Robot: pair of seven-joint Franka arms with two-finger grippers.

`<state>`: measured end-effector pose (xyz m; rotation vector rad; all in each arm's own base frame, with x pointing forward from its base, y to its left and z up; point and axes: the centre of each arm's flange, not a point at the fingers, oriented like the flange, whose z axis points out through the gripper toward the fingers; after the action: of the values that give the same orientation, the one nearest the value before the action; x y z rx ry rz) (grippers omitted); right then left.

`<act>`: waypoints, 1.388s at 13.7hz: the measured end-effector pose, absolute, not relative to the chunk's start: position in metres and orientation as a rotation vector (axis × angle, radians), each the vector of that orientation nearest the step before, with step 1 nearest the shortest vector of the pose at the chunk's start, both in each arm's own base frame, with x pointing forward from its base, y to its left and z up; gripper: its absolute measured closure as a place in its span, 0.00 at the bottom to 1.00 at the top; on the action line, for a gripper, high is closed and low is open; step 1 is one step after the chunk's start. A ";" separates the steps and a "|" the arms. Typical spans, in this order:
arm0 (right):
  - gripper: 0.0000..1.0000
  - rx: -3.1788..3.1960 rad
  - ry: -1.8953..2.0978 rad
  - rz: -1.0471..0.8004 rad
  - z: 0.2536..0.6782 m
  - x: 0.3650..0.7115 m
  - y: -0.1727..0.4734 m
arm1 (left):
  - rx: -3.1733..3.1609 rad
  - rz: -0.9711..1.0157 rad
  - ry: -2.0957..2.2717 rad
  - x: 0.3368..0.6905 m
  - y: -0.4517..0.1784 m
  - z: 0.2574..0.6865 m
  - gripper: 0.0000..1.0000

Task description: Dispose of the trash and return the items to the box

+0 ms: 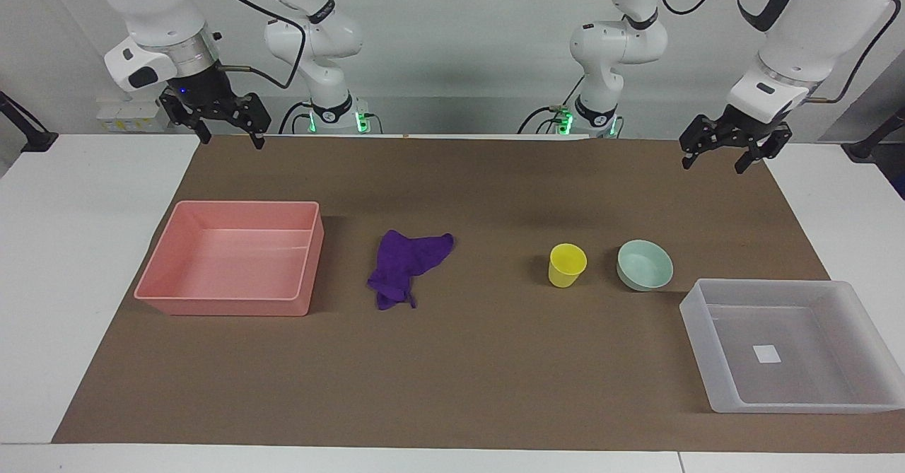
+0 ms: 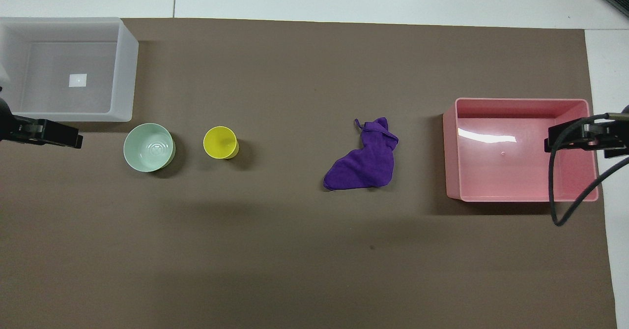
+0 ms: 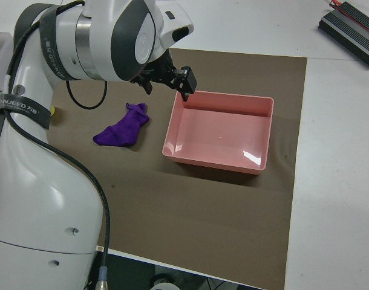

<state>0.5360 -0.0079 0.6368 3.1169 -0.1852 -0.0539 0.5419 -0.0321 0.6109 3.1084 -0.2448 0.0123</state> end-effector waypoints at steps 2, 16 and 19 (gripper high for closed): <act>0.00 3.118 -0.182 -0.051 0.637 0.536 -0.007 | 3.109 0.007 -0.240 0.542 -0.032 0.610 0.00; 0.00 3.149 -0.027 0.184 0.467 0.582 0.180 | 3.115 0.194 -0.169 0.557 -0.012 0.505 0.00; 0.00 3.153 0.032 0.189 0.394 0.560 0.195 | 3.115 0.241 -0.150 0.562 -0.008 0.451 0.00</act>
<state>0.5604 0.1952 0.3936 3.1532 0.0320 0.1893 0.5616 -0.0077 0.4508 3.1152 -0.1497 0.2406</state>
